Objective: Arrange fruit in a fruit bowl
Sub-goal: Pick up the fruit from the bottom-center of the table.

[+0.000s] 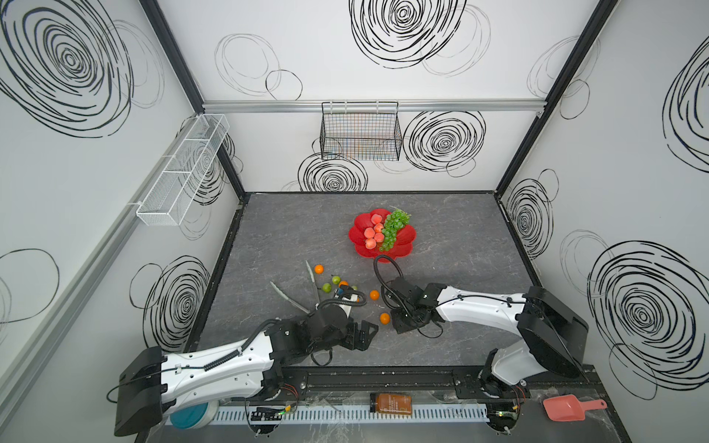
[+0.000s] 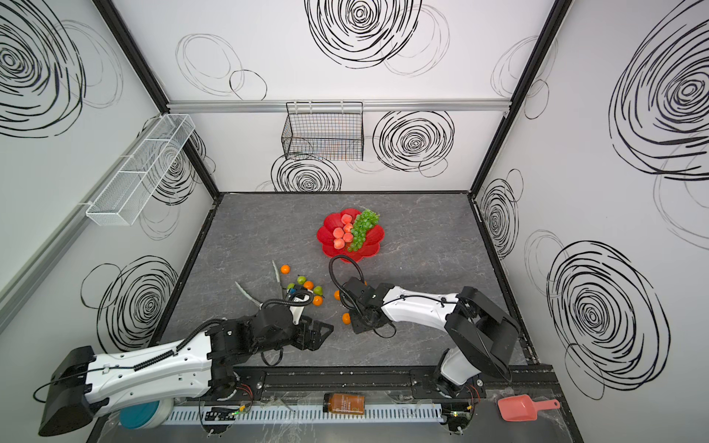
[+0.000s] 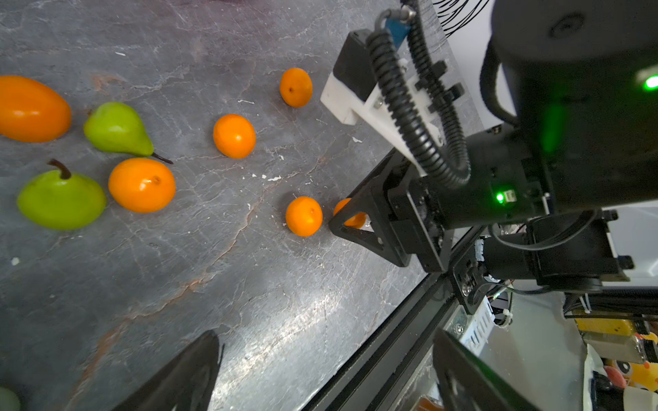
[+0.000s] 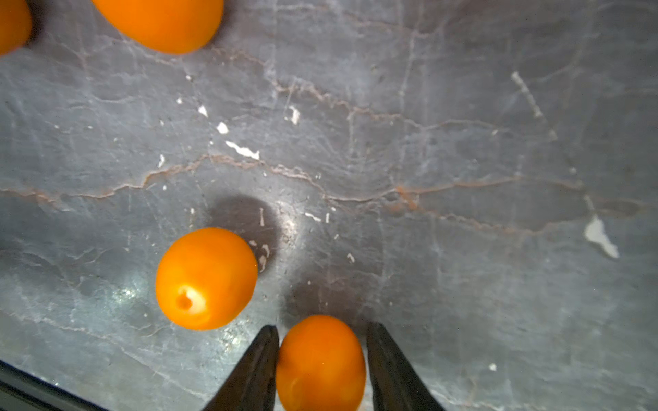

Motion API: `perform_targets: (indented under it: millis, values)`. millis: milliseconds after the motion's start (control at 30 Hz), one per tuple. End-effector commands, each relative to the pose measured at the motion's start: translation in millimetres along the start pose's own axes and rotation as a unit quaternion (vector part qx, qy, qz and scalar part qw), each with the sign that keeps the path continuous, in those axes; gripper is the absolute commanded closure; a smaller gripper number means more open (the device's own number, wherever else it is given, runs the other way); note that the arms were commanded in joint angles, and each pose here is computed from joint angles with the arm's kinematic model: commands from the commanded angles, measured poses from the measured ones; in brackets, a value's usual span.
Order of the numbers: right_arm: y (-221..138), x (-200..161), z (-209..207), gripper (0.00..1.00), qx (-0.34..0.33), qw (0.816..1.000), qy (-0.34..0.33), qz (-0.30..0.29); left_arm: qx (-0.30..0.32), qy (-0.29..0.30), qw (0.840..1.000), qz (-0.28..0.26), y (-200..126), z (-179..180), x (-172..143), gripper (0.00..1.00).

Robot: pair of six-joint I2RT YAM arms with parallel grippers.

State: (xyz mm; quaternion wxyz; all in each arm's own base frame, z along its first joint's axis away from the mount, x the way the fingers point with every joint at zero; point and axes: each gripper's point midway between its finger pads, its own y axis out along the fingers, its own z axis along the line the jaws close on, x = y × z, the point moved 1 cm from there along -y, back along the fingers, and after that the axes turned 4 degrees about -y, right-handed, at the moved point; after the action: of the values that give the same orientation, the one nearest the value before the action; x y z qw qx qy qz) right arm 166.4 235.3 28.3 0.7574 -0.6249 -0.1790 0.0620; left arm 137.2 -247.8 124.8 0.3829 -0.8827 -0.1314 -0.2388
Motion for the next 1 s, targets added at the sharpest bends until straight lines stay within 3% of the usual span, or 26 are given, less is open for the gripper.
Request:
perform_targets:
  millis: [0, 200, 467, 967]
  values:
    - [-1.7, 1.1, -1.7, 0.56, -0.015, 1.000, 0.004, -0.002, -0.011, -0.010, 1.000, -0.017, -1.5, -2.4, 6.0, 0.04]
    - [-12.7, 7.2, -1.3, 0.62, -0.019, 1.000, 0.006, -0.016, -0.014, -0.008, 1.000, -0.024, -4.7, -5.3, 11.7, 0.04]
    - [-30.5, 14.0, -0.2, 0.63, -0.011, 0.999, 0.010, -0.038, -0.022, -0.014, 0.999, -0.037, -9.5, -8.1, 24.3, 0.04]
    - [-82.4, 67.2, -37.2, 0.63, 0.005, 0.993, 0.049, -0.108, -0.024, -0.004, 0.997, -0.067, -21.9, -3.9, 71.2, 0.04]
